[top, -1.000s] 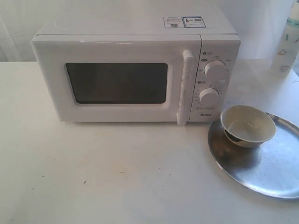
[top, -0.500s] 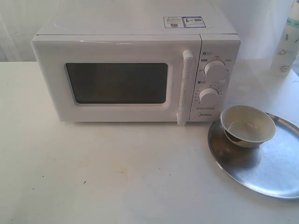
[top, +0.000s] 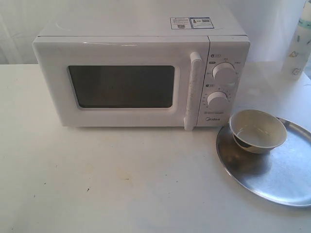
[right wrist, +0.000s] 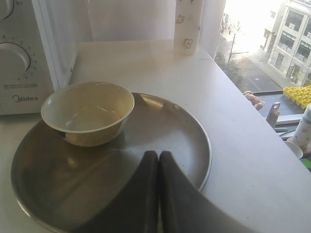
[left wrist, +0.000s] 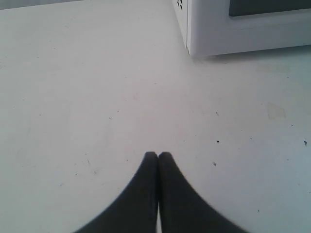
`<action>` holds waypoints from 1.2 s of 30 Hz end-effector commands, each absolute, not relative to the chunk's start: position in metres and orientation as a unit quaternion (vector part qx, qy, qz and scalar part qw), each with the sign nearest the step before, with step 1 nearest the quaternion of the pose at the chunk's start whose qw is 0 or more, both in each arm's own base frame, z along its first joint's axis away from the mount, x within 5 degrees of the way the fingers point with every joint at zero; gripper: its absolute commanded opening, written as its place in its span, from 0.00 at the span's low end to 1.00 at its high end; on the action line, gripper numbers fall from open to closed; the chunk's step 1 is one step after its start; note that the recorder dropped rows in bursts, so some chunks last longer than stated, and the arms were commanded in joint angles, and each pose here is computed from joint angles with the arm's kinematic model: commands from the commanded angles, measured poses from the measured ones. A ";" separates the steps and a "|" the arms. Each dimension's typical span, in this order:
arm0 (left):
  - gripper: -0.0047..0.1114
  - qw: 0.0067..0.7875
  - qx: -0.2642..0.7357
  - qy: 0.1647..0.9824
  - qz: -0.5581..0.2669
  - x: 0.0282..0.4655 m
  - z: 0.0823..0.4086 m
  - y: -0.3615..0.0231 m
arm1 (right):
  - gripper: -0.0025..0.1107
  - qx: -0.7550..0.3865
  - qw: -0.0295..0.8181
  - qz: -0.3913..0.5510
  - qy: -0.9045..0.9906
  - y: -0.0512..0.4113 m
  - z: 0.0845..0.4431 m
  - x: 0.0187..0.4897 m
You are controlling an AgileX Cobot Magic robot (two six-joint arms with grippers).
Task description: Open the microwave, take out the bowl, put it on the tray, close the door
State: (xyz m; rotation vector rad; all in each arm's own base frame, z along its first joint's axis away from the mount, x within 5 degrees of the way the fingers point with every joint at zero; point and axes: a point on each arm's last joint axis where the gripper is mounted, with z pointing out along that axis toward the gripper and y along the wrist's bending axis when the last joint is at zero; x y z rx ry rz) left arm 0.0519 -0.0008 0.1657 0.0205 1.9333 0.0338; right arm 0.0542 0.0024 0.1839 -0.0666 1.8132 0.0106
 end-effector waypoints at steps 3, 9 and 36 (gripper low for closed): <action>0.04 0.569 0.009 0.822 0.010 0.052 0.167 -0.001 | 0.02 -0.026 0.620 0.004 0.784 0.002 0.184 0.054; 0.04 0.569 0.009 0.822 0.010 0.052 0.167 -0.001 | 0.02 -0.011 0.620 0.016 0.784 0.002 0.184 0.054; 0.04 0.569 0.009 0.822 0.010 0.052 0.167 -0.001 | 0.02 -0.011 0.620 0.016 0.784 0.002 0.184 0.054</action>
